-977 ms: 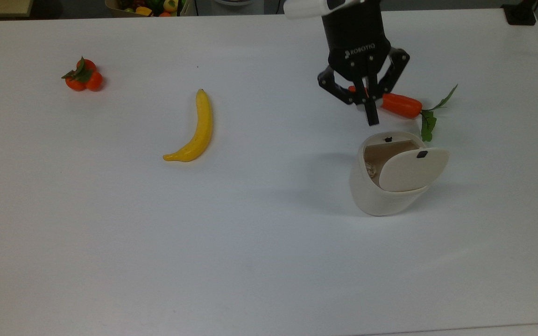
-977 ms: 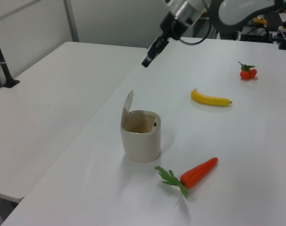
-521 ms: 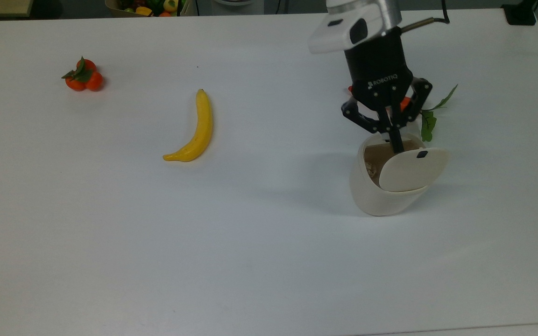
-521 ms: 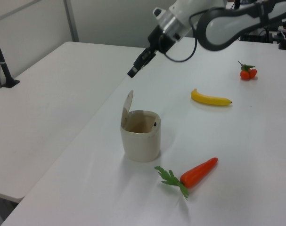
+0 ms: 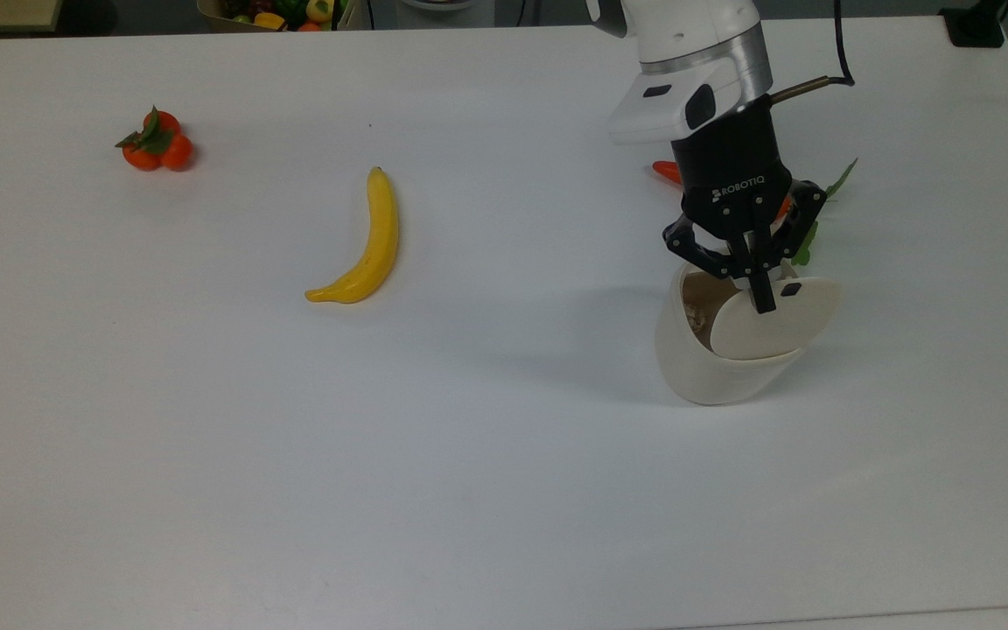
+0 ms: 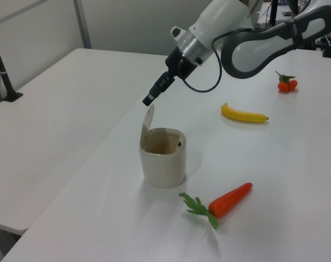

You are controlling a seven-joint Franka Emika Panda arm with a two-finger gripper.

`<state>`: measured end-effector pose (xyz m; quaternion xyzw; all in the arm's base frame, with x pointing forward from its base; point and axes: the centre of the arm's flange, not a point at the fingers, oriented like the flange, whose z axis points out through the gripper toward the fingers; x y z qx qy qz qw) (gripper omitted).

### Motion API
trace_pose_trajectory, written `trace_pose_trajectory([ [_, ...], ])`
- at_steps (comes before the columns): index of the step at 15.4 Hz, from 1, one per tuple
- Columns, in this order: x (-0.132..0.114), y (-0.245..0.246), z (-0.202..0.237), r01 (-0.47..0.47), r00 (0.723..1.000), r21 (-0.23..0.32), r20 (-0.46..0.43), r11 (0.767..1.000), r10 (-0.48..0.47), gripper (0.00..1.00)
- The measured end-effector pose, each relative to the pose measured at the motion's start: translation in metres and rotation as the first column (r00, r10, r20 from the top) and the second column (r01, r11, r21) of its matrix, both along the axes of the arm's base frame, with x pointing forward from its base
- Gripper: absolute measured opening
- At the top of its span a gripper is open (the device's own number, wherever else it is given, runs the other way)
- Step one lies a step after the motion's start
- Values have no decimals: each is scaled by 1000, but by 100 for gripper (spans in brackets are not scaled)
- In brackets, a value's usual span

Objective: Close garbage bin
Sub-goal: 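Push the raised lid down onto the bin rim with the gripper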

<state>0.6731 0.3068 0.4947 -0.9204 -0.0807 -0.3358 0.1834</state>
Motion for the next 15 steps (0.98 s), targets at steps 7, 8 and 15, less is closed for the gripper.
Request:
trace_pose_trajectory([
  [7, -6, 13, 1, -25, 1000, 3, -5, 1000, 25, 1],
  [8, -8, 17, 0, -35, 999, 0, -20, 999, 35, 1],
  [15, -15, 17, -14, -64, 989, -41, -138, 997, 58, 1],
])
